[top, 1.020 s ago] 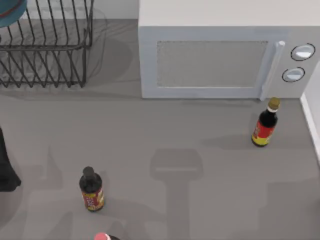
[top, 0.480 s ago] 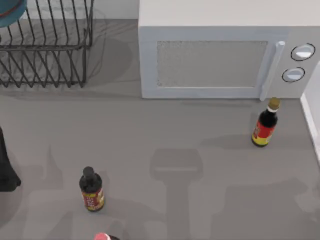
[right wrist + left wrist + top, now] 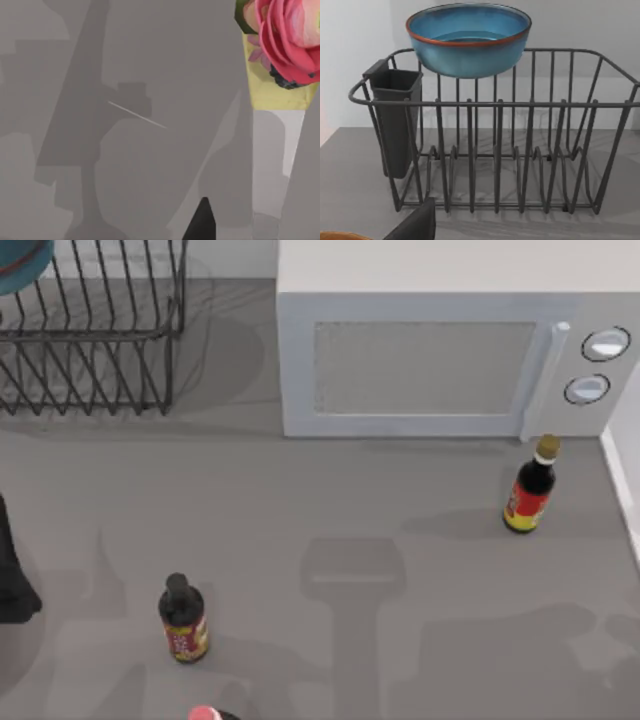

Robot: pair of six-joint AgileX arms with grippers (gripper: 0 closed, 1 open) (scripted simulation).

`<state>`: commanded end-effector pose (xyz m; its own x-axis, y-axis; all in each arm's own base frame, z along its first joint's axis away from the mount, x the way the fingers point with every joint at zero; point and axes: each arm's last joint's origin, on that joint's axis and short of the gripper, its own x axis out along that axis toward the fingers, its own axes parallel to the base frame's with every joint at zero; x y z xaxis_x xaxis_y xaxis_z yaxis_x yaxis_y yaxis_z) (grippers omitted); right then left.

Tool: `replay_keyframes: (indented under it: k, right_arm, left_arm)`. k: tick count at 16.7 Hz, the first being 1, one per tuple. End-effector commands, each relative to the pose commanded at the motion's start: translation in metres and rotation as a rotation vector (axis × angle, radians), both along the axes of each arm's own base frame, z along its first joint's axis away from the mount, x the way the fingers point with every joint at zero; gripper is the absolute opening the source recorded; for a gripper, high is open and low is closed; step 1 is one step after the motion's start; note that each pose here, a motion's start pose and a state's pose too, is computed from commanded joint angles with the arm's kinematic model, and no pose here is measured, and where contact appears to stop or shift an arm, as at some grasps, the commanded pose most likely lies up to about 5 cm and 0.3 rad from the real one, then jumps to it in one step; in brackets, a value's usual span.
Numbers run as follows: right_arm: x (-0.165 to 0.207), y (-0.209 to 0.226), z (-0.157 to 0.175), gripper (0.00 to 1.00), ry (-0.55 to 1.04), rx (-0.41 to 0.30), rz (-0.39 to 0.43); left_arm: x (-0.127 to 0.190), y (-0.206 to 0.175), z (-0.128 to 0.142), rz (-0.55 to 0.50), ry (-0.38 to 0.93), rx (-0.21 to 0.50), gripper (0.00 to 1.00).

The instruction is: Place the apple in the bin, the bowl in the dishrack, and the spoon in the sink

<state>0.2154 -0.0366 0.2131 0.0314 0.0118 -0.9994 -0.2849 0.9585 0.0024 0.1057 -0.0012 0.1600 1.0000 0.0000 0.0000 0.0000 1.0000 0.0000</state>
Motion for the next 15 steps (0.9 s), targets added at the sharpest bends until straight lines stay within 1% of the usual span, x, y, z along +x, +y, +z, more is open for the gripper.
replay_keyframes:
  k: [3,6,8,11,15]
  right_arm:
    - [0.013,-0.002,0.004,0.00,0.018,0.003,-0.001]
    - [0.045,-0.007,0.013,0.00,0.056,0.008,0.002]
    - [0.076,-0.012,0.021,0.00,0.077,0.011,0.006]
    - [0.132,-0.019,0.031,0.00,0.091,0.012,0.012]
    - [0.204,-0.028,0.032,0.00,0.081,0.009,0.015]
  left_arm:
    - [0.000,0.000,0.000,0.000,0.000,0.000,1.00]
    - [0.000,0.000,0.000,0.000,0.000,0.000,1.00]
    - [0.000,0.000,0.000,0.000,0.000,0.000,1.00]
    - [0.000,0.000,0.000,0.000,0.000,0.000,1.00]
    - [0.000,0.000,0.000,0.000,0.000,0.000,1.00]
